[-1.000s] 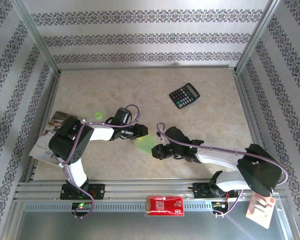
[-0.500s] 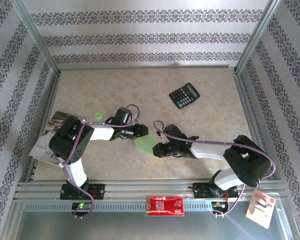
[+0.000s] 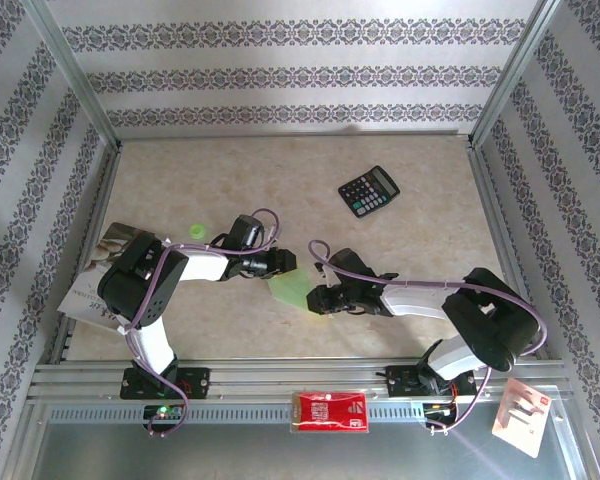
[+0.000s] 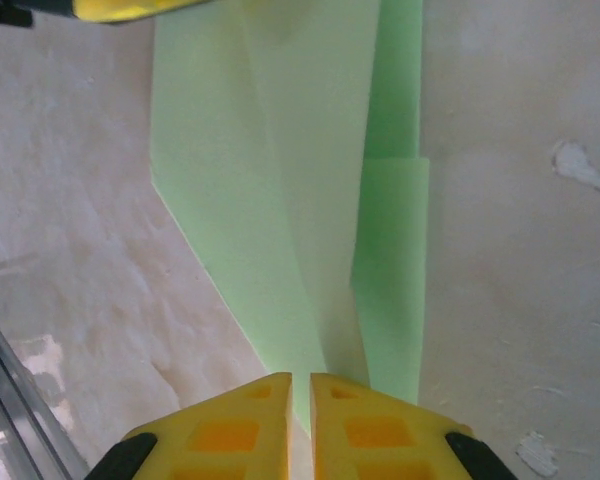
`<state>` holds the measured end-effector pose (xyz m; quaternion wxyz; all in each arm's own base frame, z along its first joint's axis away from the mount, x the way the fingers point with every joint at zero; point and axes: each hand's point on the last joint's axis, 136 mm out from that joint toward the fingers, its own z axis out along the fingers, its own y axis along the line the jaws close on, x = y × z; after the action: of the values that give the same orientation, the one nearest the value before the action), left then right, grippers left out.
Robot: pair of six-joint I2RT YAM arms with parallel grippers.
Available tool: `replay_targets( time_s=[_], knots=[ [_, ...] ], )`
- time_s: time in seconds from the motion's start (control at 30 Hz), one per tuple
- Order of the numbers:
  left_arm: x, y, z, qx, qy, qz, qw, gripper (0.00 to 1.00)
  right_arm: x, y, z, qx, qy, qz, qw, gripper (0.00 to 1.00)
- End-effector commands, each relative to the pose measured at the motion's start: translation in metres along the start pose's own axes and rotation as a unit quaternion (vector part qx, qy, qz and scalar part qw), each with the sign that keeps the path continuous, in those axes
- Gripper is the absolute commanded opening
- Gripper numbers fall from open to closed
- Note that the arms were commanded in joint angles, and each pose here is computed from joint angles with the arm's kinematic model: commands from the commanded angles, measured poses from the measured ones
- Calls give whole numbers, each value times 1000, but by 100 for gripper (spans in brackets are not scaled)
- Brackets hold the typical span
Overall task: Fold a paper plane with a square sheet of paper (pick it up from the middle)
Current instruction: Fourth fold the wing at the center of the table.
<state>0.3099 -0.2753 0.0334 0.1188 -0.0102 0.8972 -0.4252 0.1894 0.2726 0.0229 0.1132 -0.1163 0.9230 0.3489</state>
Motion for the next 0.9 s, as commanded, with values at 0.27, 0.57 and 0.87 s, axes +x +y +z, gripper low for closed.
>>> replay_targets(
  time_s=[0.27,0.57,0.87],
  knots=[
    [13,29,4,-48,23,-18,998,36,9,-12,1,5,6,5,1000,13],
    [12,29,3,-47,24,-19,998,37,12,-19,0,16,10,5,1000,13],
    [13,32,3,-53,25,-17,998,37,30,-32,-1,31,32,17,999,10]
  ],
)
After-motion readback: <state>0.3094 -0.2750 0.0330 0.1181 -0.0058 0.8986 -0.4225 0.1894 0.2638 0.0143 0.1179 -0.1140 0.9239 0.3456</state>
